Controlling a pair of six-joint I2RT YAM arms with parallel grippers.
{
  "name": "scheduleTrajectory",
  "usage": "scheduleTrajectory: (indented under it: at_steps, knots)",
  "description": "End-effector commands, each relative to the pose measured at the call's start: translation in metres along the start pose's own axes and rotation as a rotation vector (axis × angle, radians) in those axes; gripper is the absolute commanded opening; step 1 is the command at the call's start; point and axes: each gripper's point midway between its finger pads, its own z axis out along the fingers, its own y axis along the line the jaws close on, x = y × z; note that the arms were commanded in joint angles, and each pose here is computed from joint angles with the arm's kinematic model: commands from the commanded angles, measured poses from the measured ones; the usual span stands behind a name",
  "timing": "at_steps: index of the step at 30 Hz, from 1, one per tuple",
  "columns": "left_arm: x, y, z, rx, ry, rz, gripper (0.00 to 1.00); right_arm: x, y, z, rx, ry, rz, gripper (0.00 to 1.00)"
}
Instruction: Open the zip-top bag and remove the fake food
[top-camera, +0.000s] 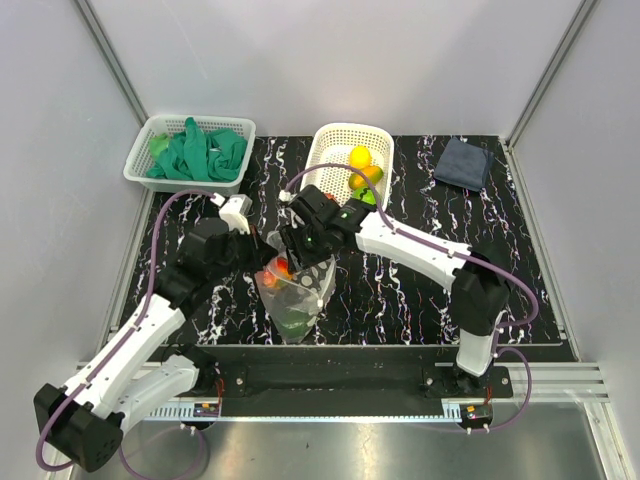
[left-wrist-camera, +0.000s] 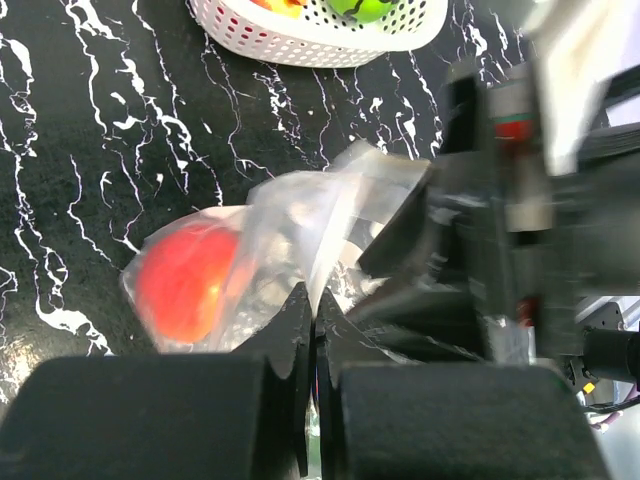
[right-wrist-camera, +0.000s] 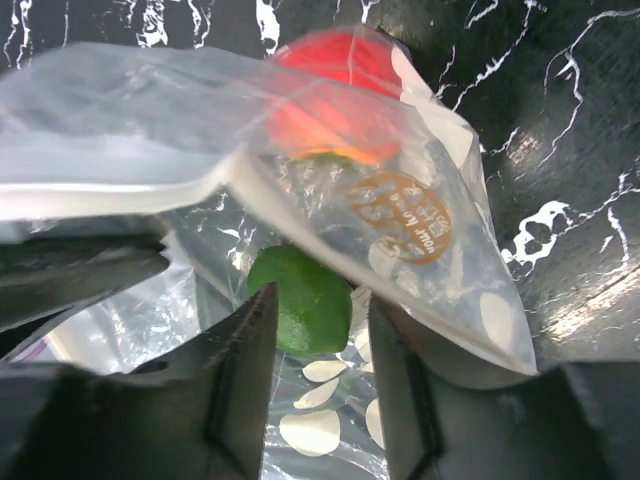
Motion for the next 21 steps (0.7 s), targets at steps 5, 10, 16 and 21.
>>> scheduleTrajectory:
  at_steps: [5, 10, 16, 21]
  knots:
    - [-0.034, -0.022, 0.006, 0.078, -0.092, 0.022, 0.0, 0.004, 0.018, 0.014, -0.064, -0.004, 0.007, 0.47]
    - [-0.046, -0.025, 0.018, 0.076, -0.101, 0.024, 0.0, 0.018, 0.02, 0.021, -0.091, 0.028, 0.03, 0.46]
    - [-0.063, -0.039, 0.028, 0.117, -0.105, 0.026, 0.0, 0.015, 0.018, 0.021, -0.095, -0.01, 0.046, 0.46]
    - [-0.052, -0.031, 0.037, 0.099, -0.084, 0.007, 0.0, 0.025, 0.017, 0.047, -0.135, -0.014, 0.106, 0.5]
